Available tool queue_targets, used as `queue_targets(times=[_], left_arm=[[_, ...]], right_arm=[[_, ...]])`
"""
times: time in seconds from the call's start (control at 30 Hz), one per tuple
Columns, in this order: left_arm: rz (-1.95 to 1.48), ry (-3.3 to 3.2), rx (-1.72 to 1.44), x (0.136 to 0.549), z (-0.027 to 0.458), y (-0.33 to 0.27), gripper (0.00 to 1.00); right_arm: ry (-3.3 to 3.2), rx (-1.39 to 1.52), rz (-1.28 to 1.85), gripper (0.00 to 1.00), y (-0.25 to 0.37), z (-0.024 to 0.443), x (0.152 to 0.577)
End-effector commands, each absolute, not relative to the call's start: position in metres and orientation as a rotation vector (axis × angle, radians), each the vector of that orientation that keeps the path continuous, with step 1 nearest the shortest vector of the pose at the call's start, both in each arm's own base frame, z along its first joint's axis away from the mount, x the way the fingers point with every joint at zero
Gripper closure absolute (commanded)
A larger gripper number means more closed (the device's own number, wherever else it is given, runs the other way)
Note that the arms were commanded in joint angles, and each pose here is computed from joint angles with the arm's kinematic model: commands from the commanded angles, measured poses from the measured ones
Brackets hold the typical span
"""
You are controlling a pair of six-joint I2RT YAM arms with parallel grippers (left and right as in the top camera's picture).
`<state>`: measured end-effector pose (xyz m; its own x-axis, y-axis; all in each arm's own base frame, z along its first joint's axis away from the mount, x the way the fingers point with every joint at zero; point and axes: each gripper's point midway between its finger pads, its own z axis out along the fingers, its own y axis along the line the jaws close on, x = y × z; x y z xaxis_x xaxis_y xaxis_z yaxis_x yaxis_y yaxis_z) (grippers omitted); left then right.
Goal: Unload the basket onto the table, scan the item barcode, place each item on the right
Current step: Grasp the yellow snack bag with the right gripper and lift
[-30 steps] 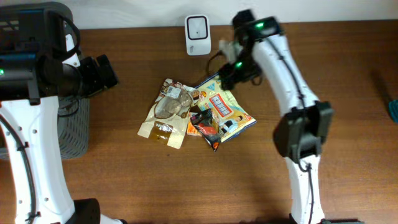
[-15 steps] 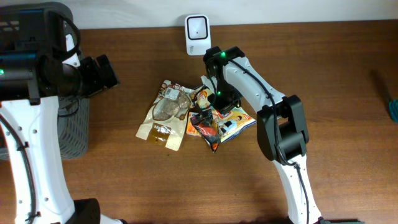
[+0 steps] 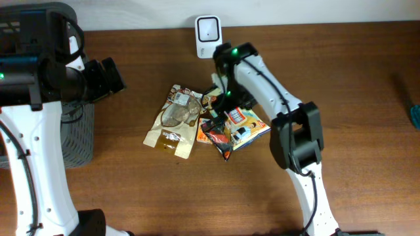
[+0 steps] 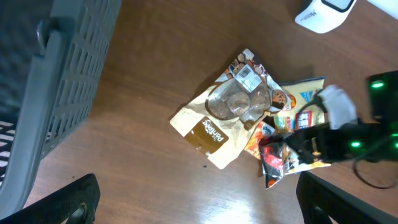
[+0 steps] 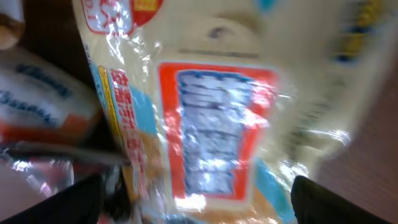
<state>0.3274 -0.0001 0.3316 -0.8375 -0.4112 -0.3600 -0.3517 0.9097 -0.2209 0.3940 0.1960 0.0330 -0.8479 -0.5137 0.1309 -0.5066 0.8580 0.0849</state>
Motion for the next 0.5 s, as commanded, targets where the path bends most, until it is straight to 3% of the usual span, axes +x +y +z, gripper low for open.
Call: queue_targets(times=[0.0, 0.17, 0.2, 0.27, 0.4, 0.47], left_arm=[[-0.203, 2.66, -0.566, 0.326, 0.333, -0.001, 0.01], [-0.203, 2.66, -0.565, 0.326, 0.333, -0.001, 0.01], [-0.203, 2.66, -0.565, 0.326, 0.333, -0.001, 0.01], [-0.203, 2.66, -0.565, 0.326, 0.333, -0.001, 0.01], [-0.203, 2.66, -0.565, 0.326, 0.333, -0.001, 0.01], [-0.203, 2.66, -0.565, 0.326, 0.333, -0.001, 0.01]], right_arm=[[-2.842, 0.798, -0.008, 0.04, 0.187, 0.005, 0.383], [-2.867, 0.672, 0.125, 0.05, 0.17, -0.023, 0.379], [-2.878, 0.658, 0.129, 0.11, 0.169, -0.024, 0.381], [-2.904, 0.637, 0.11, 0.39, 0.168, -0.018, 0.389], [-2.915, 0.582, 0.095, 0.72, 0.156, 0.004, 0.399], [-2.925, 0.558, 0.049, 0.79, 0.156, 0.02, 0.403]])
